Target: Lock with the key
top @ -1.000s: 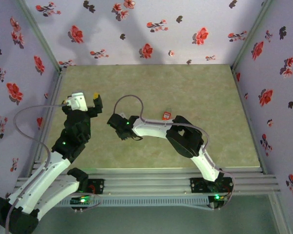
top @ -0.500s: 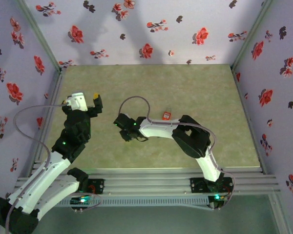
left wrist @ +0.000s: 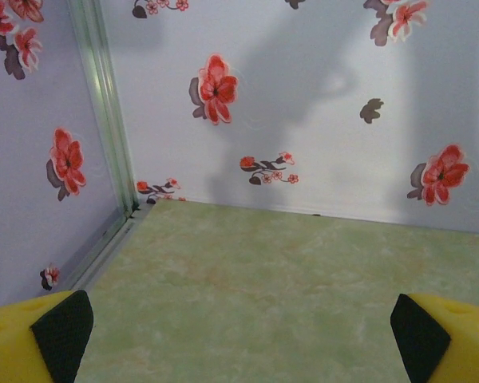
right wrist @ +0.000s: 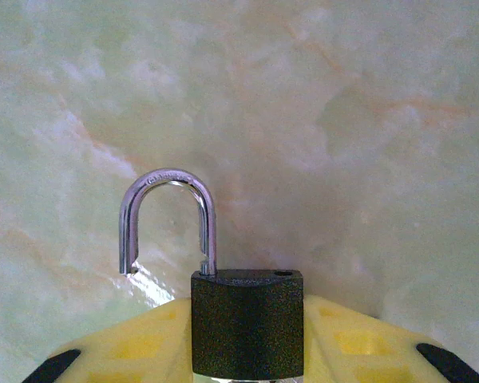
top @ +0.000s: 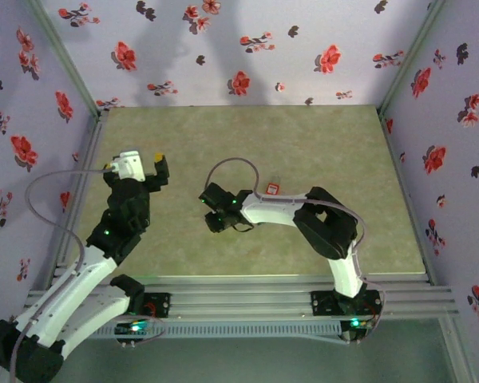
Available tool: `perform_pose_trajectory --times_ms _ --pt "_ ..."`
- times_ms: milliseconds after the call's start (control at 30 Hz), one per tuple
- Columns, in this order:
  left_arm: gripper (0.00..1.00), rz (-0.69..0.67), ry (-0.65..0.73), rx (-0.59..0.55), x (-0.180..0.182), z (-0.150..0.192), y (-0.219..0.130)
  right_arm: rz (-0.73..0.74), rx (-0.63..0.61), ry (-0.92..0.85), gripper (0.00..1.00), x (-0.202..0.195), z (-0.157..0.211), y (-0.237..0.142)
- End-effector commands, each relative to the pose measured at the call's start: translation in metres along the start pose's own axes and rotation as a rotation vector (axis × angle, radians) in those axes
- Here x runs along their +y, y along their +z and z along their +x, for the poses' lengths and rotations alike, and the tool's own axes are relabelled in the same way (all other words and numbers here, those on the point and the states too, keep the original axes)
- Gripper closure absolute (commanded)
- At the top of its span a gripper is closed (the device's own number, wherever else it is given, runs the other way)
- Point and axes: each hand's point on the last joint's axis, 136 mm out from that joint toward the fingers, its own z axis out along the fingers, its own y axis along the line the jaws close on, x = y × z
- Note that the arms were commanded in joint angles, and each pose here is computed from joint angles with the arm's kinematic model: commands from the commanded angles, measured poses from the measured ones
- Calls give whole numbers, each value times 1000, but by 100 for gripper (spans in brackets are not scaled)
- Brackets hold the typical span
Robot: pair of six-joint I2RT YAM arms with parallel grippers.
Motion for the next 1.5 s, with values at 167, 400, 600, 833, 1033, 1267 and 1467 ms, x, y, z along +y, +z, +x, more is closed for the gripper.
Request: perform_pose_trajectory --times_ms 167,400,600,833,1033,1267,1467 --pt "0 -9 19 41 -4 10 8 -78 -31 -2 67 3 0 -22" --pt "0 43 20 113 -20 22 12 -122 -73 17 68 -2 1 -33" --pt "0 117 -41 211 -44 28 7 -159 -114 59 68 -16 3 -44" --pt "0 134 -146 431 -55 56 -4 -199 -164 52 68 -14 -3 -68" --pt "0 182 -341 541 -55 93 -29 -234 -189 48 68 -12 -3 -79" --pt "0 246 -546 681 -67 130 -57 -258 -209 45 68 -8 -5 -87" --pt "0 283 -672 788 -87 157 -71 -269 -222 46 69 -7 -5 -91"
